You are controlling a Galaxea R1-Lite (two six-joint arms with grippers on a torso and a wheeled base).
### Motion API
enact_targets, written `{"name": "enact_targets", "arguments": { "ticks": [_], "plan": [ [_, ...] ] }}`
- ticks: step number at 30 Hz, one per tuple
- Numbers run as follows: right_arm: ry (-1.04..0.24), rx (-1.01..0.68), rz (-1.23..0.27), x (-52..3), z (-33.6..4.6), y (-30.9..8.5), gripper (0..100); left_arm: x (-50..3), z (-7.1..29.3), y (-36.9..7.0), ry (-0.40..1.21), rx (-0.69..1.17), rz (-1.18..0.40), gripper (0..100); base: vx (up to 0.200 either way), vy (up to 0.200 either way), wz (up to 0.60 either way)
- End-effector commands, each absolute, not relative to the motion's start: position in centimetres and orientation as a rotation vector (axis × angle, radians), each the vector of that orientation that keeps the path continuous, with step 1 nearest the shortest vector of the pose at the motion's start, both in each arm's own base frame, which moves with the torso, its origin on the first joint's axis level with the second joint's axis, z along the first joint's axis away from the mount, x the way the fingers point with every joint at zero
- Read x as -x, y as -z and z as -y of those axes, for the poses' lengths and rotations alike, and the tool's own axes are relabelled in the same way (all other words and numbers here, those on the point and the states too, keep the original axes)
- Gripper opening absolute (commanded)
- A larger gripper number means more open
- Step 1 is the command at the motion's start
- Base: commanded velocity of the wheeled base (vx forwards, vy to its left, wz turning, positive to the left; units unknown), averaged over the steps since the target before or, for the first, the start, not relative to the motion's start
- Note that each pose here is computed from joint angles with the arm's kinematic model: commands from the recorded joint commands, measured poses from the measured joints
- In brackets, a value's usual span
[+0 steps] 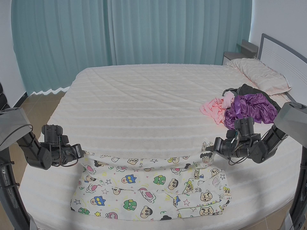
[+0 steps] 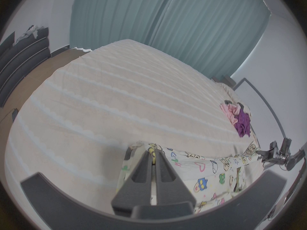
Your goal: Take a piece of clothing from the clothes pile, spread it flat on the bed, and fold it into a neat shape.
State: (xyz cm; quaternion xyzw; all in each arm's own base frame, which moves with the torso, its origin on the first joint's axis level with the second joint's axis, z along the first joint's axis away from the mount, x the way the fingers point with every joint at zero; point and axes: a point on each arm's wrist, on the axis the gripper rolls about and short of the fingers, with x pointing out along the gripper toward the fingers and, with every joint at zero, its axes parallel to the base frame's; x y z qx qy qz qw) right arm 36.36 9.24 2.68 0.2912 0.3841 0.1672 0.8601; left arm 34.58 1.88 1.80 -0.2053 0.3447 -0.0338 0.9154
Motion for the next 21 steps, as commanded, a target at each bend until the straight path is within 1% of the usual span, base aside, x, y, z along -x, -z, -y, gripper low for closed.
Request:
{"name": "enact_targets", "arguments": {
  "ticks": [1,3,4,7,13,18,21],
  "plan": [
    [-0.410,-0.519,-0.832,-32.7,-8.7,-2.6,0,-32.0,-2.3,-1.7,0.086,0.371,-0.753,0,0.000,0.000,0.00],
    [-0.416,-0.495,-0.839,-32.3,-8.6,-2.2,0,-31.6,-2.4,-1.5,0.091,0.363,-0.766,0,0.000,0.000,0.00],
    [-0.427,-0.454,-0.865,-31.3,-8.5,-1.4,0,-30.8,-2.6,-1.0,0.100,0.342,-0.796,0,0.000,0.000,0.00],
    [-0.443,-0.405,-0.904,-30.1,-8.6,-0.5,0,-29.5,-2.6,0.0,0.119,0.300,-0.849,0,0.000,0.000,0.00],
    [-0.423,-0.320,-0.977,-29.2,-9.4,2.0,0,-27.7,-2.4,2.5,0.151,0.240,-0.963,0,0.000,0.000,0.00],
    [-0.411,-0.270,-1.006,-28.9,-9.9,3.1,0,-27.1,-2.3,4.5,0.156,0.220,-1.009,0,0.000,0.000,0.00],
    [-0.401,-0.262,-1.011,-28.9,-10.0,3.4,0,-27.0,-2.3,4.8,0.156,0.217,-0.985,0,0.000,0.000,0.00]
  ]
}}
